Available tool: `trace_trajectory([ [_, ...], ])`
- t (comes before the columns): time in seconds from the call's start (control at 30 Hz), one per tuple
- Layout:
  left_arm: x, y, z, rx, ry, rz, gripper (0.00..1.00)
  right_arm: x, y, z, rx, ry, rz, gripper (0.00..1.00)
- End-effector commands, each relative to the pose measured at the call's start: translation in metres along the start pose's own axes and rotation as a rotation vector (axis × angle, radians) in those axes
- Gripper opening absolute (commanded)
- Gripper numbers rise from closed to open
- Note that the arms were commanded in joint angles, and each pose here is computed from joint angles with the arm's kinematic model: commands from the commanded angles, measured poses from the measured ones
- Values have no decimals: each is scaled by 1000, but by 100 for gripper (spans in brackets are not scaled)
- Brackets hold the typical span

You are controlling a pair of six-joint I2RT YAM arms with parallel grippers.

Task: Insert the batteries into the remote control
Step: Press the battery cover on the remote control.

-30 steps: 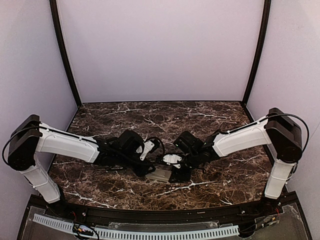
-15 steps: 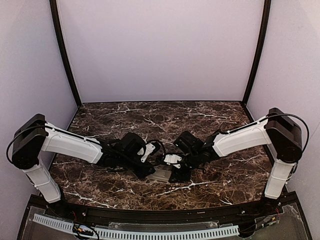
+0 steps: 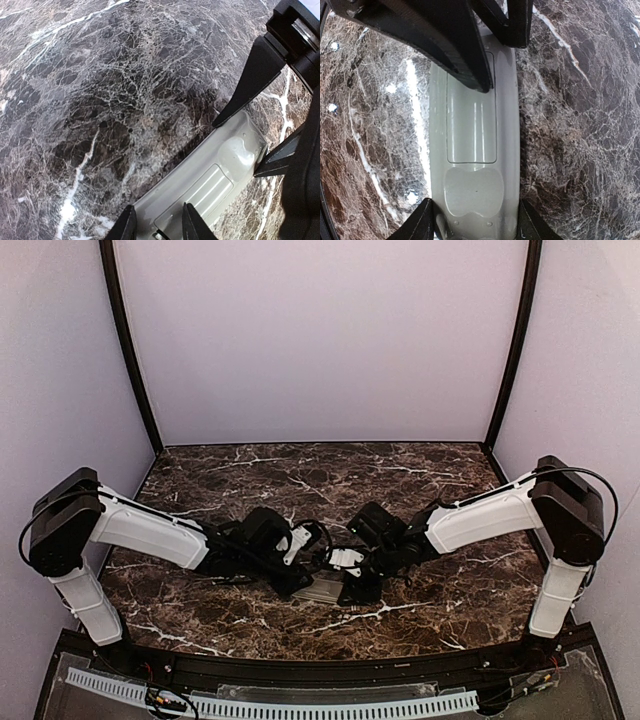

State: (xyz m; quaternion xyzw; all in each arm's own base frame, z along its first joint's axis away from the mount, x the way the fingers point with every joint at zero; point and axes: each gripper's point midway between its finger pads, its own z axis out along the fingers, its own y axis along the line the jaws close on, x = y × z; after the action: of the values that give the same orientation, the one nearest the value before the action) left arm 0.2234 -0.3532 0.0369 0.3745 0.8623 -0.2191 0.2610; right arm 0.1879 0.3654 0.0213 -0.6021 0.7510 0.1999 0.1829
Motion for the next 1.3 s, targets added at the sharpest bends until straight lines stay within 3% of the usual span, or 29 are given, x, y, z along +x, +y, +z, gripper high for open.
trace_trajectory([
  [0.0,66,2,4,20,208,15,32,25,-3,9,11,74,29,42],
  [0.2,89,5,1,19,253,44,33,25,-3,9,14,74,34,44],
  [0.43,87,0,3,54,240,67,39,24,-6,8,26,72,41,50],
  [0.67,28,-3,-11,97,70,60,46,19,-9,3,48,50,44,60],
  [0.87,-30,-15,-32,123,-62,151,52,7,-12,-4,66,10,37,67],
  [0.97,-55,-16,-47,112,-123,188,59,3,-12,-9,76,-6,30,69],
  [1.17,-55,-11,-69,100,-126,266,77,-13,-16,-31,122,-83,28,74],
  [1.27,-40,-8,-70,103,-79,303,89,-27,-20,-53,166,-157,40,87],
])
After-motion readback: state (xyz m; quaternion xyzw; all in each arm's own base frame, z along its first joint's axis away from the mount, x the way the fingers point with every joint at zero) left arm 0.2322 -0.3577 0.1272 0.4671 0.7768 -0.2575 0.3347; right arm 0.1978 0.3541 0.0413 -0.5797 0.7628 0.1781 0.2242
